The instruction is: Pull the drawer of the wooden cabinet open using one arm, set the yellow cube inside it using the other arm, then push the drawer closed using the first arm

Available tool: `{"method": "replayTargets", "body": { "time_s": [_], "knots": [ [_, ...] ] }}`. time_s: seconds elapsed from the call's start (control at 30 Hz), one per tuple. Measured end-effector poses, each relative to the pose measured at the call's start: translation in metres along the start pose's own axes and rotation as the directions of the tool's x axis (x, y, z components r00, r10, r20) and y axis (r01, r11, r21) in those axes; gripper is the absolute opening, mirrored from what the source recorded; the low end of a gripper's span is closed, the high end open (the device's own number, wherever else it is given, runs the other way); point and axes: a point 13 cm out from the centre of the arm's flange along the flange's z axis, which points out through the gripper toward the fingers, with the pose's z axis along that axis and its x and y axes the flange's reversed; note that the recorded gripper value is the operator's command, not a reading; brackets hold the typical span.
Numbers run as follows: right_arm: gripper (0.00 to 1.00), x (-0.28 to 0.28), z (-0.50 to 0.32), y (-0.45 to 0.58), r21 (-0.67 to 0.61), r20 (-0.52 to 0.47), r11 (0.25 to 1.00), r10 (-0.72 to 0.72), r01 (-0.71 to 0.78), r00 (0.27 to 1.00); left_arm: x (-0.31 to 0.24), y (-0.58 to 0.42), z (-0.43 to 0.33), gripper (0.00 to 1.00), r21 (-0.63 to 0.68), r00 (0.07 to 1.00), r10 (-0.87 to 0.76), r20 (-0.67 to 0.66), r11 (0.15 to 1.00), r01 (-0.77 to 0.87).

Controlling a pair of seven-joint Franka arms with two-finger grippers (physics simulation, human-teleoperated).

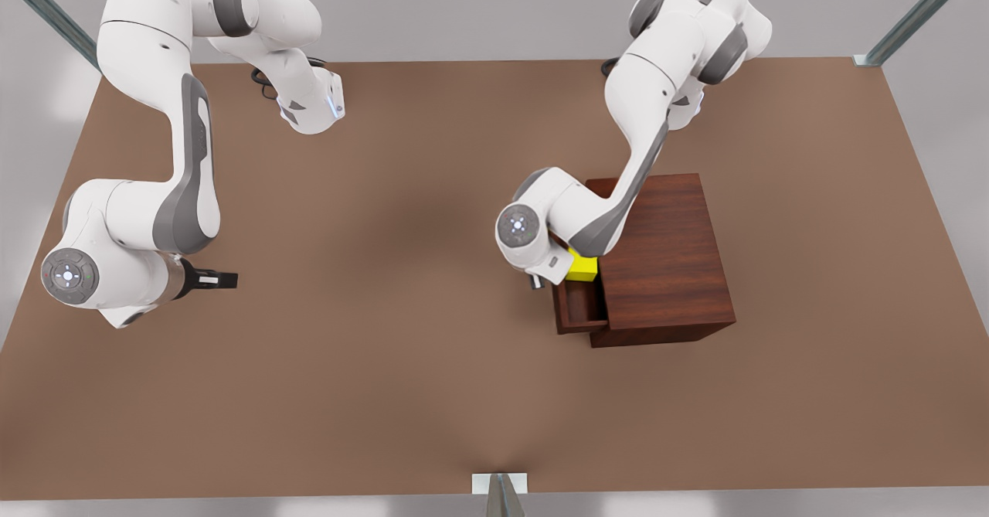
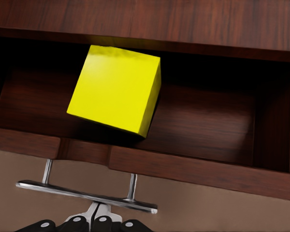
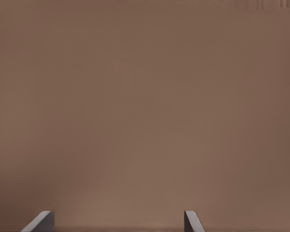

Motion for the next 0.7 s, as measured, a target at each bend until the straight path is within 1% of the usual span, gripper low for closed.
{"method": "replayTargets", "body": {
  "time_s": [0.17,0.63,0.7],
  "knots": [
    [1.00,0.000,0.000,-0.001,0.001,0.000,1.000,-0.011,0.011,1.000,-0.016,-0.010,0.000,0.00,-0.012,1.000,-0.007,0.018,1.000,0.007],
    [1.00,0.000,0.000,-0.002,0.001,0.000,1.000,-0.030,0.030,1.000,-0.083,-0.048,-0.005,0.00,-0.054,0.997,0.007,0.079,0.999,-0.003],
    [1.00,0.000,0.000,-0.002,0.001,0.000,0.999,-0.032,0.032,0.999,-0.090,-0.053,-0.027,0.00,-0.044,0.999,0.008,0.049,0.999,-0.005]
  ]
}}
